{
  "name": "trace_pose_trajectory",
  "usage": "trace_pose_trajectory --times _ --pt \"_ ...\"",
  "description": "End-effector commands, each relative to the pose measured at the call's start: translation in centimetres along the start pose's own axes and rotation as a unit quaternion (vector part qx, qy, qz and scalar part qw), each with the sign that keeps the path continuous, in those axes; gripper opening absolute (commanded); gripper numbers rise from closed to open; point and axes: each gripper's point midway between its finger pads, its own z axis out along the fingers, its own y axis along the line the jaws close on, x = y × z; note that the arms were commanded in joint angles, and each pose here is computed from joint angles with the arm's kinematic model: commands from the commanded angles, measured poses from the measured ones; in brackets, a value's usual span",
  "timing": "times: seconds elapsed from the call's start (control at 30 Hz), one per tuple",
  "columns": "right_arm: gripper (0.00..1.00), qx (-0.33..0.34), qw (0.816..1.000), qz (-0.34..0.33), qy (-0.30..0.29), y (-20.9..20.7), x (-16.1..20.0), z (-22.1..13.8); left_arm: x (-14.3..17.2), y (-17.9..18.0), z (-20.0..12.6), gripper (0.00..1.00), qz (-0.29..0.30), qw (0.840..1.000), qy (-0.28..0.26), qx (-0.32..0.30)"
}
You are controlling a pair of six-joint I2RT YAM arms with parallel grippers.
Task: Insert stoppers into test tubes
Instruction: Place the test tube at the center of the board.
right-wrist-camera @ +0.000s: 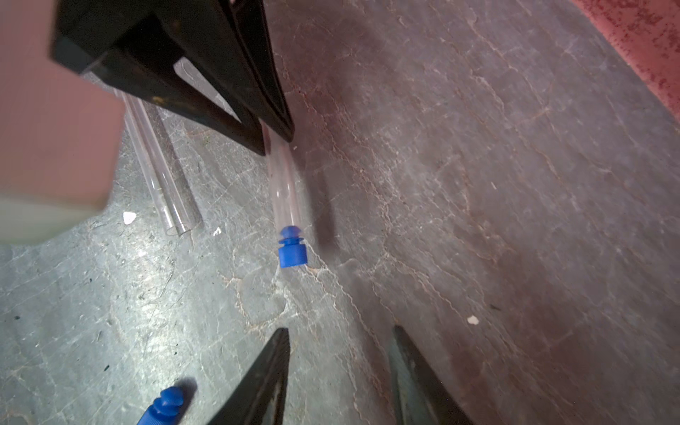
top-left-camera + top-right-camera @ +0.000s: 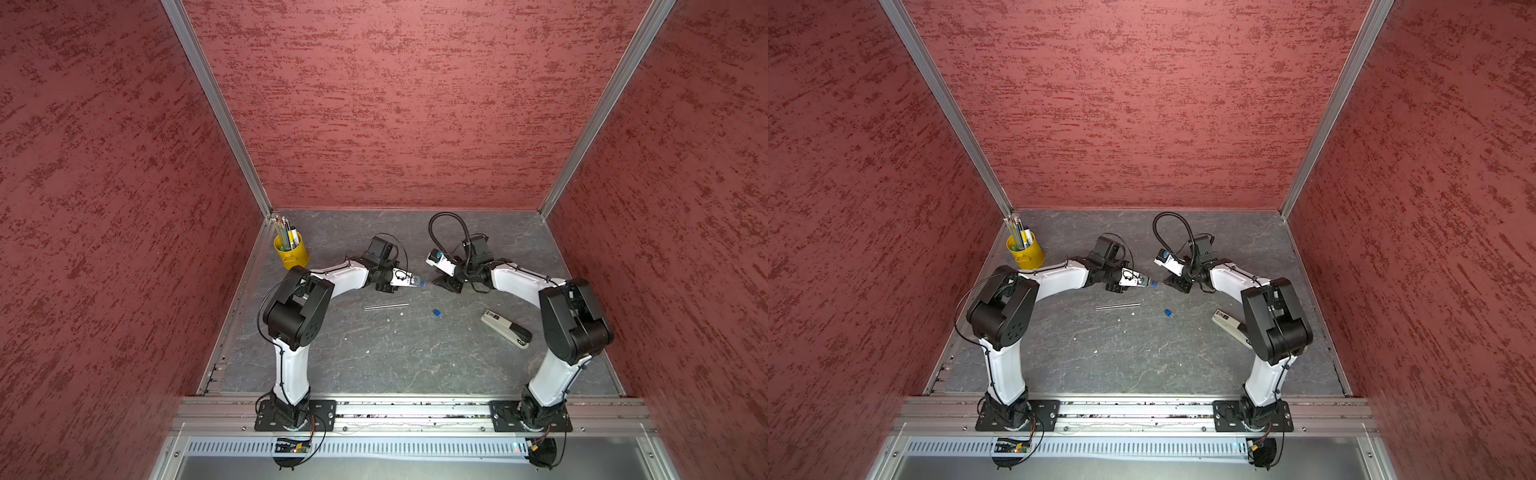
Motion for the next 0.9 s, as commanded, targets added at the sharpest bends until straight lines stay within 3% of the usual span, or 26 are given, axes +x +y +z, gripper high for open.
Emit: trace_pose_trajectory --times 0.0,0.87 --pt "0.47 0.016 1.000 -0.003 -0.011 -0.5 -0.6 -0.9 0.5 -0.8 0.6 0.19 -0.022 1.000 0.005 0.019" --pt "0.47 0.018 1.000 -0.006 -0.007 -0.6 -0.5 -1.0 1.5 -1.4 1.7 0.19 -0.046 0.998 0.021 0.034"
